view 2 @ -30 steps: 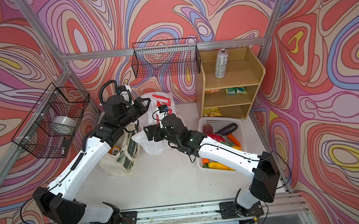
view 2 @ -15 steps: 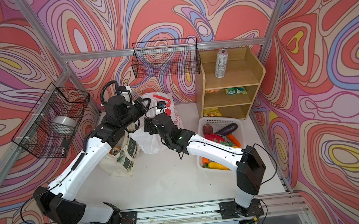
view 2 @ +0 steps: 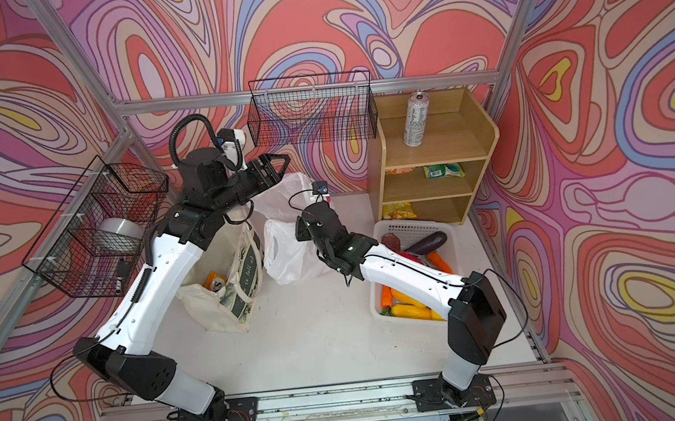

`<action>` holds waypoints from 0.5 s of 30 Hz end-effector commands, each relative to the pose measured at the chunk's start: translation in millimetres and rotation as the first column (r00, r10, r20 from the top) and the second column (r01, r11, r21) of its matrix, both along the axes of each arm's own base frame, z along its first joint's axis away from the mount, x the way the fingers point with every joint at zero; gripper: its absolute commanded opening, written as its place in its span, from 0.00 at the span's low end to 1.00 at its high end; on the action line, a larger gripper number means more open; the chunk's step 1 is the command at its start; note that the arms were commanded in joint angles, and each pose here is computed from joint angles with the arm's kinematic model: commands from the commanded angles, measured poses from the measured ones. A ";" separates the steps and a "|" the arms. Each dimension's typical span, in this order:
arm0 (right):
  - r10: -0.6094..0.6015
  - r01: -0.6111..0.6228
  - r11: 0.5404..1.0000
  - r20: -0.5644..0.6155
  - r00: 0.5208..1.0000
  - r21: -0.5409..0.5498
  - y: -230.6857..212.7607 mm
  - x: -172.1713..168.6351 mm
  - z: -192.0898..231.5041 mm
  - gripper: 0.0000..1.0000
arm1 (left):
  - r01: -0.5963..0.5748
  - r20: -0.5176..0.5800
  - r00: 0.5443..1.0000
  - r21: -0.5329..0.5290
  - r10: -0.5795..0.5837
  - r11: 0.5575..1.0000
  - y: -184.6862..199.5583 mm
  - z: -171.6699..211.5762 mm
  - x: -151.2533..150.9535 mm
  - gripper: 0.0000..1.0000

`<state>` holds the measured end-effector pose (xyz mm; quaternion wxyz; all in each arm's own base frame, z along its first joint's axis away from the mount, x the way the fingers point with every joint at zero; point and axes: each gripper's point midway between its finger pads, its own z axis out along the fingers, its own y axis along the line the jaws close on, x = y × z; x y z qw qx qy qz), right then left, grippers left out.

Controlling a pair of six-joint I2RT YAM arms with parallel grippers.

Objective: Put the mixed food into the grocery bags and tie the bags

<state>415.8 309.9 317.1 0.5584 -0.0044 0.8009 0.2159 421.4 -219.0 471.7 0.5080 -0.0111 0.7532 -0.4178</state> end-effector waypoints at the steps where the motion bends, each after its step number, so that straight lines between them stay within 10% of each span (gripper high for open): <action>1: 0.065 -0.064 0.998 -0.024 0.998 0.027 -20.8 -4.1 6.7 0.00 | 0.127 -0.035 0.991 0.048 -0.125 0.991 4.1 -10.3 -34.1 0.78; 15: 0.207 -0.204 0.975 -0.038 0.977 0.085 -48.0 -4.9 24.8 0.00 | -0.109 -0.227 0.964 0.141 0.139 0.984 66.6 -166.3 -90.7 0.71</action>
